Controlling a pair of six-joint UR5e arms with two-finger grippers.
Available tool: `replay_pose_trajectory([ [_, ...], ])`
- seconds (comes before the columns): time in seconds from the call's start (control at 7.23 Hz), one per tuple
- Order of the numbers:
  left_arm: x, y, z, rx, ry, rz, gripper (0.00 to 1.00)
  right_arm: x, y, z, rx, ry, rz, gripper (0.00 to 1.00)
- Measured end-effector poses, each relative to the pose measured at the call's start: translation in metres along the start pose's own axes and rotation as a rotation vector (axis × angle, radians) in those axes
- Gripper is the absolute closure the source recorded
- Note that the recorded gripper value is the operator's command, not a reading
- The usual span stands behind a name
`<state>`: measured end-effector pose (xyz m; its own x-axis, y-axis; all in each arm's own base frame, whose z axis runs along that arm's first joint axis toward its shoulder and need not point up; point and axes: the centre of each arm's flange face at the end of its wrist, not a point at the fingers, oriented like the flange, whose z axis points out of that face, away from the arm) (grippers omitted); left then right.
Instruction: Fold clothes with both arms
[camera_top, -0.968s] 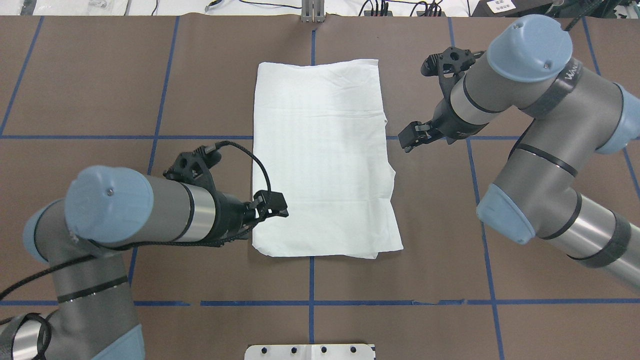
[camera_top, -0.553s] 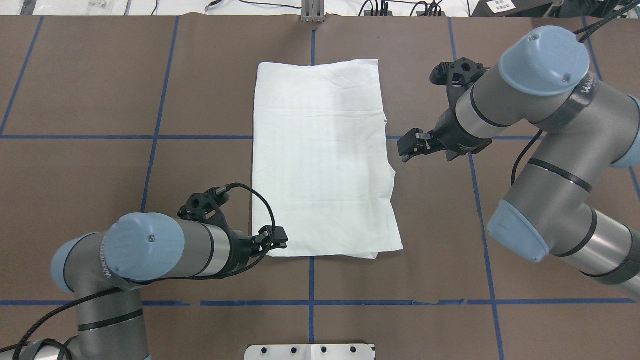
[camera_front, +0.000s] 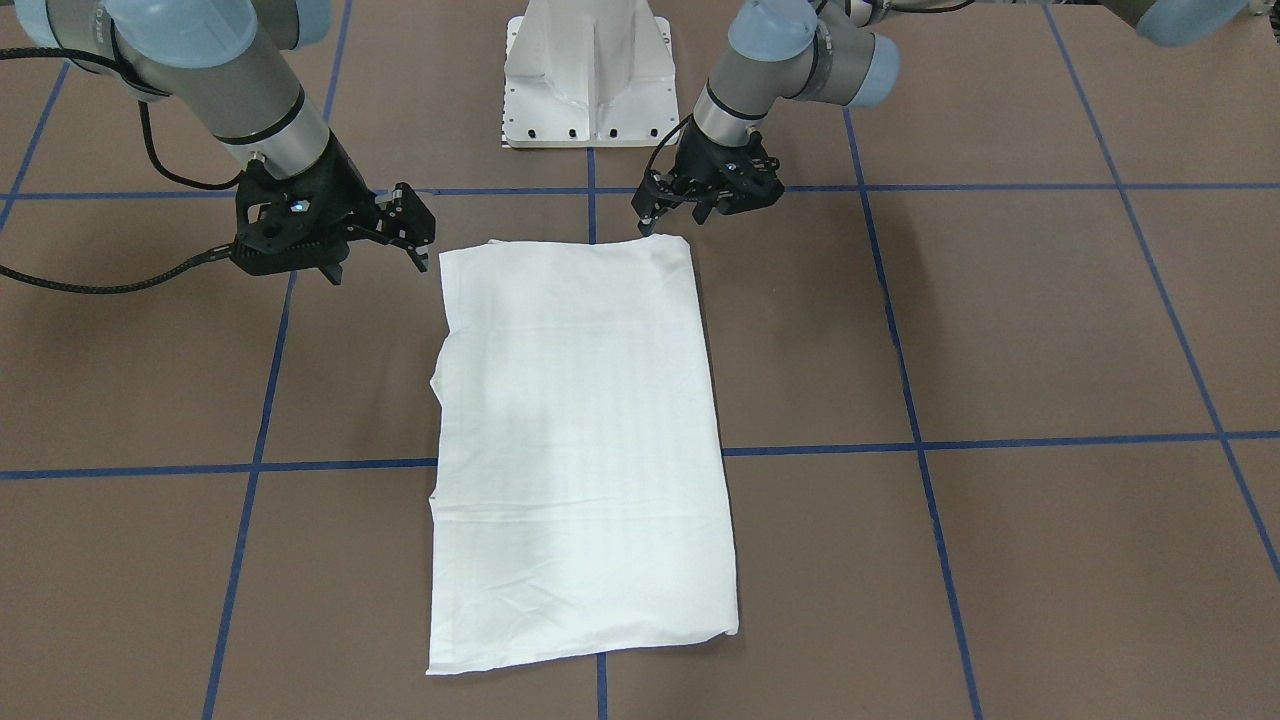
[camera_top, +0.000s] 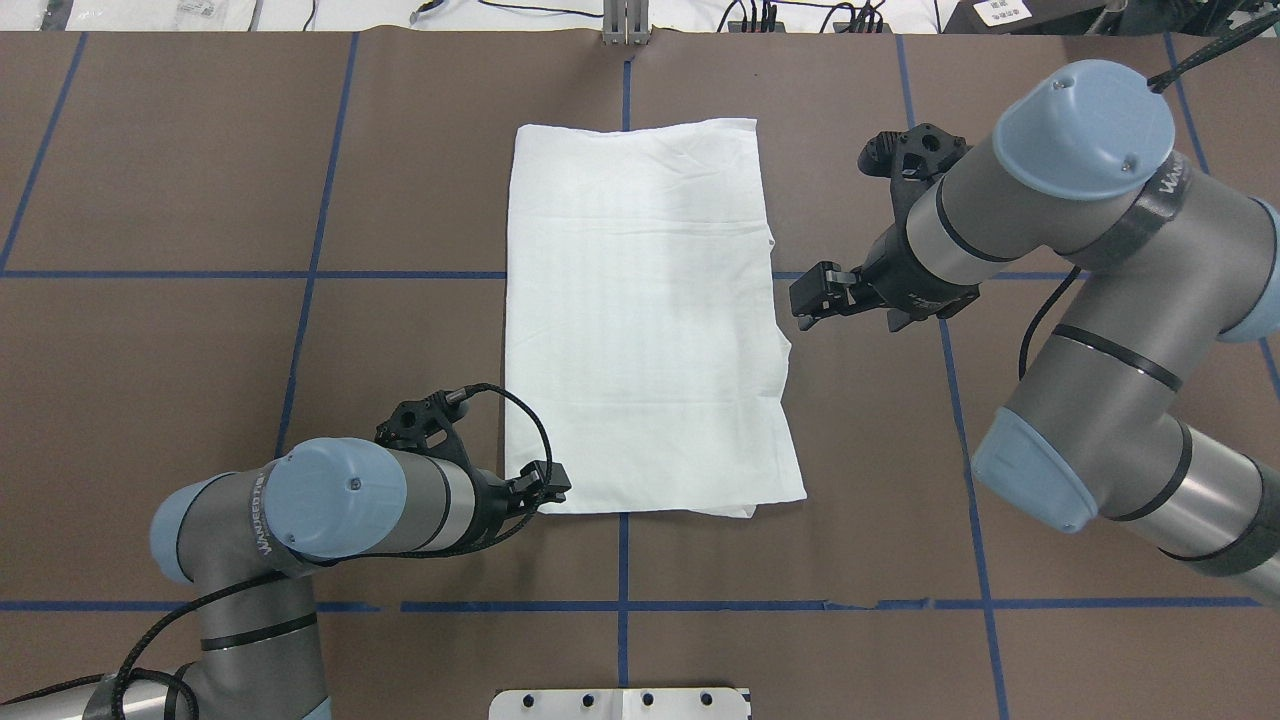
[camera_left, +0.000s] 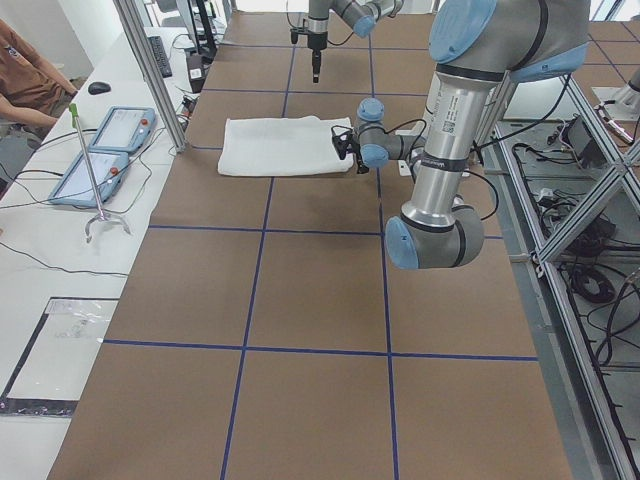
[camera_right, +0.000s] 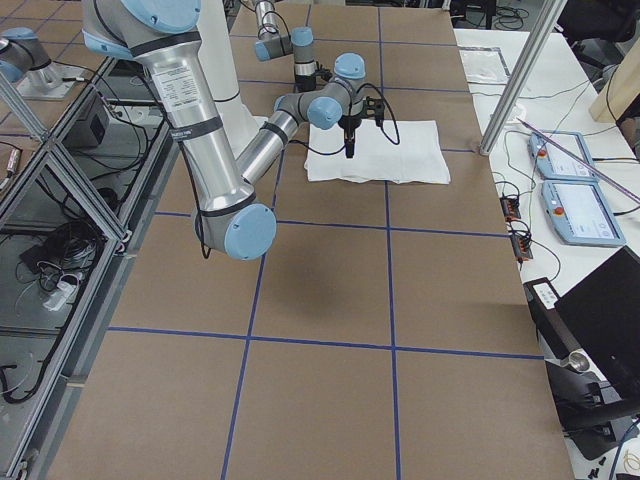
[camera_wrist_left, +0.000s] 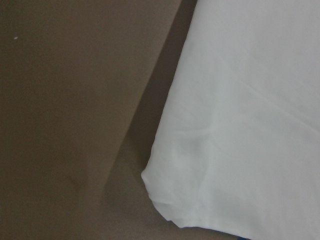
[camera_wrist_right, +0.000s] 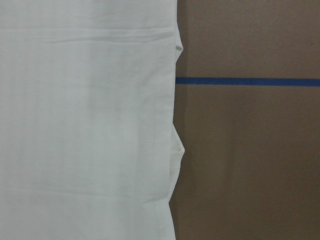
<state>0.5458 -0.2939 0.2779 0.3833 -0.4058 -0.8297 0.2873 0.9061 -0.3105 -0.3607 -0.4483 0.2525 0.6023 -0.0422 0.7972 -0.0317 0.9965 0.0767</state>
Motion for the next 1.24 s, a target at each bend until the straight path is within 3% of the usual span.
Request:
replay_pose_trajectory([
  [0.69,0.003,-0.007,0.005,0.039,0.004,-0.001,0.13,0.002,-0.001,0.001,0.001,0.004,0.001,0.0],
  [1.24,0.013,-0.012,0.013,0.056,0.005,-0.008,0.32,0.004,-0.001,0.002,0.0,0.007,-0.004,0.0],
])
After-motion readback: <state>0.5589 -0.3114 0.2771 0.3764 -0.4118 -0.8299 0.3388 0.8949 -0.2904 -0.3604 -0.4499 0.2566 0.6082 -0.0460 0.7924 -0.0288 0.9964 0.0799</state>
